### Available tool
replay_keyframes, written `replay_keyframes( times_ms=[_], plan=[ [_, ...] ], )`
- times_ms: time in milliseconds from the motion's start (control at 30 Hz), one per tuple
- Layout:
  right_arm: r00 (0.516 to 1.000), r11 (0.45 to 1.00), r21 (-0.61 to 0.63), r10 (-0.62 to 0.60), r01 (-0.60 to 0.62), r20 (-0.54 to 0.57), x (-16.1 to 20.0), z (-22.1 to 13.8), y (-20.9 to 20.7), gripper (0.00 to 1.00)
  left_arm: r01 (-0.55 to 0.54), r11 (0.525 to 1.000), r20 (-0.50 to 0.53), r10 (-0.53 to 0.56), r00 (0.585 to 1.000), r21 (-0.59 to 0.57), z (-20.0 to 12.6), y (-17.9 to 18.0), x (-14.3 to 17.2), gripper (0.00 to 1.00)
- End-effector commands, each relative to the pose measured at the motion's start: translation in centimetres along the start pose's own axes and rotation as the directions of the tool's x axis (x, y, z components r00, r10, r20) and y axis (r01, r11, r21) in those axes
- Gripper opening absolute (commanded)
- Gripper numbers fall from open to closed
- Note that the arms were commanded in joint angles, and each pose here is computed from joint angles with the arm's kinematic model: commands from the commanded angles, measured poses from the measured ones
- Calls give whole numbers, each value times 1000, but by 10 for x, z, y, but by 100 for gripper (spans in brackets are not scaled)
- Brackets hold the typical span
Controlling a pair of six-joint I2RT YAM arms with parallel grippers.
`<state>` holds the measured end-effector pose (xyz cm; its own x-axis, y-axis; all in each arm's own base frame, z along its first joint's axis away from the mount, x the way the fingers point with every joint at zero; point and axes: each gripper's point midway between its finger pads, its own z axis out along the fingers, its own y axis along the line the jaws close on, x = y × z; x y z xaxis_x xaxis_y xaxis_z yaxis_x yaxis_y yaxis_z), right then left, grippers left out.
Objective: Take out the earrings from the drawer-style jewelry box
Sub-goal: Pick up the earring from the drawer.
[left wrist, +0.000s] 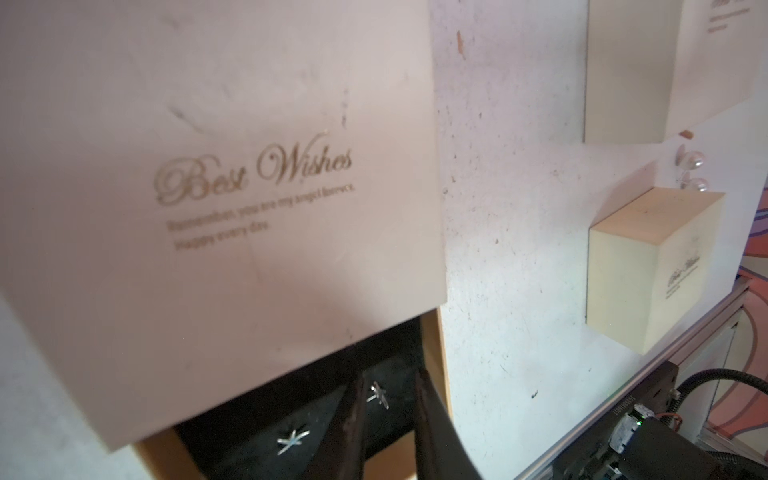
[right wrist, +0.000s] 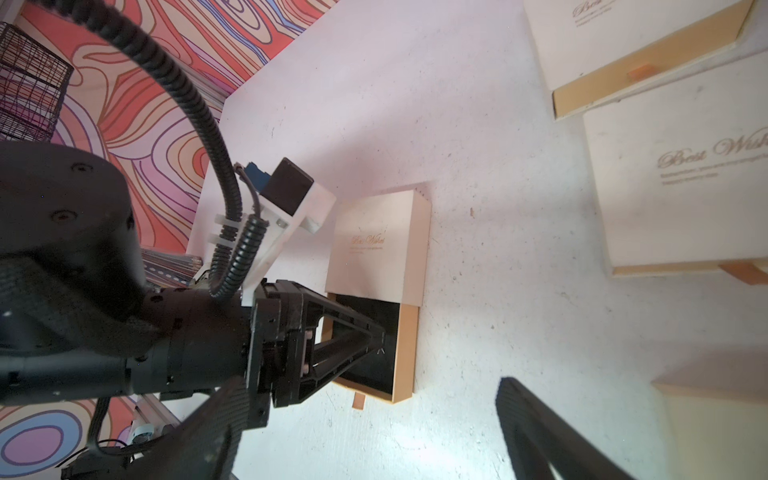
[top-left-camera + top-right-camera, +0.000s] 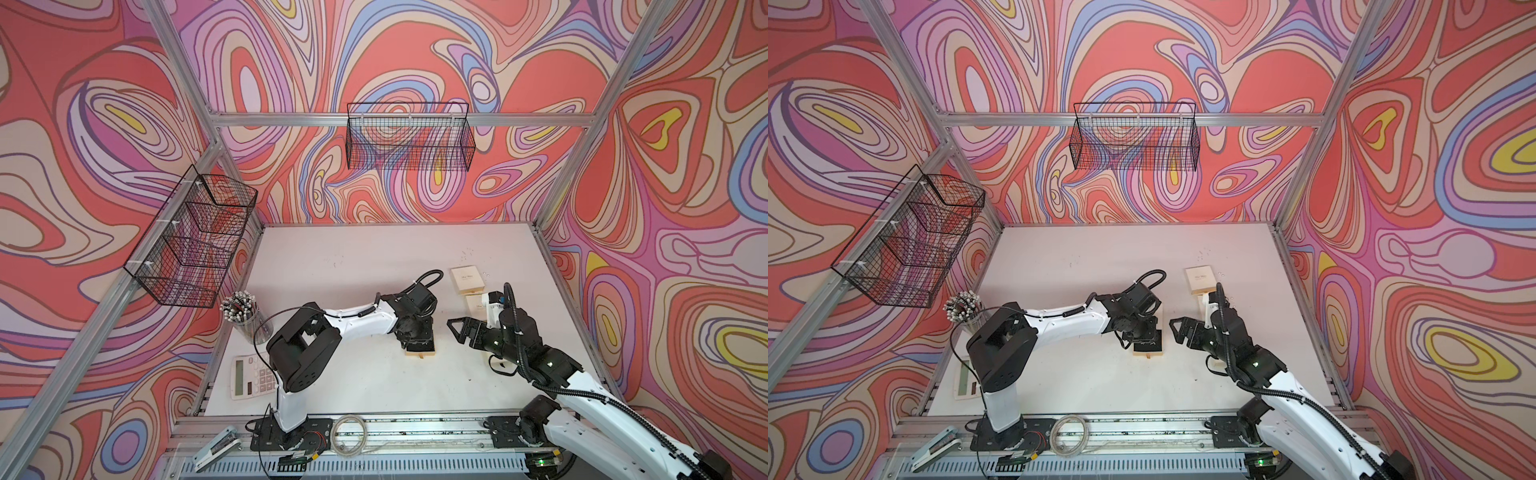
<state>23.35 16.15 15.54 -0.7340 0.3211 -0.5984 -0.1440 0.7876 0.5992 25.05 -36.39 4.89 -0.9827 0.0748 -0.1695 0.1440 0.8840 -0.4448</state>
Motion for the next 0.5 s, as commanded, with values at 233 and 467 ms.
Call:
replay_keyframes(
  times_ms=[233,467],
  plan=[
    [1000,1000,7,-14,14,-3,5,-3,-4,98,17,998,1,-17,1000,-63,8,6,2,20],
    [1000,1000,4,-9,9,-5,6,-2,-5,98,-3,996,-5,3,1000,-91,10,5,10,21]
  ],
)
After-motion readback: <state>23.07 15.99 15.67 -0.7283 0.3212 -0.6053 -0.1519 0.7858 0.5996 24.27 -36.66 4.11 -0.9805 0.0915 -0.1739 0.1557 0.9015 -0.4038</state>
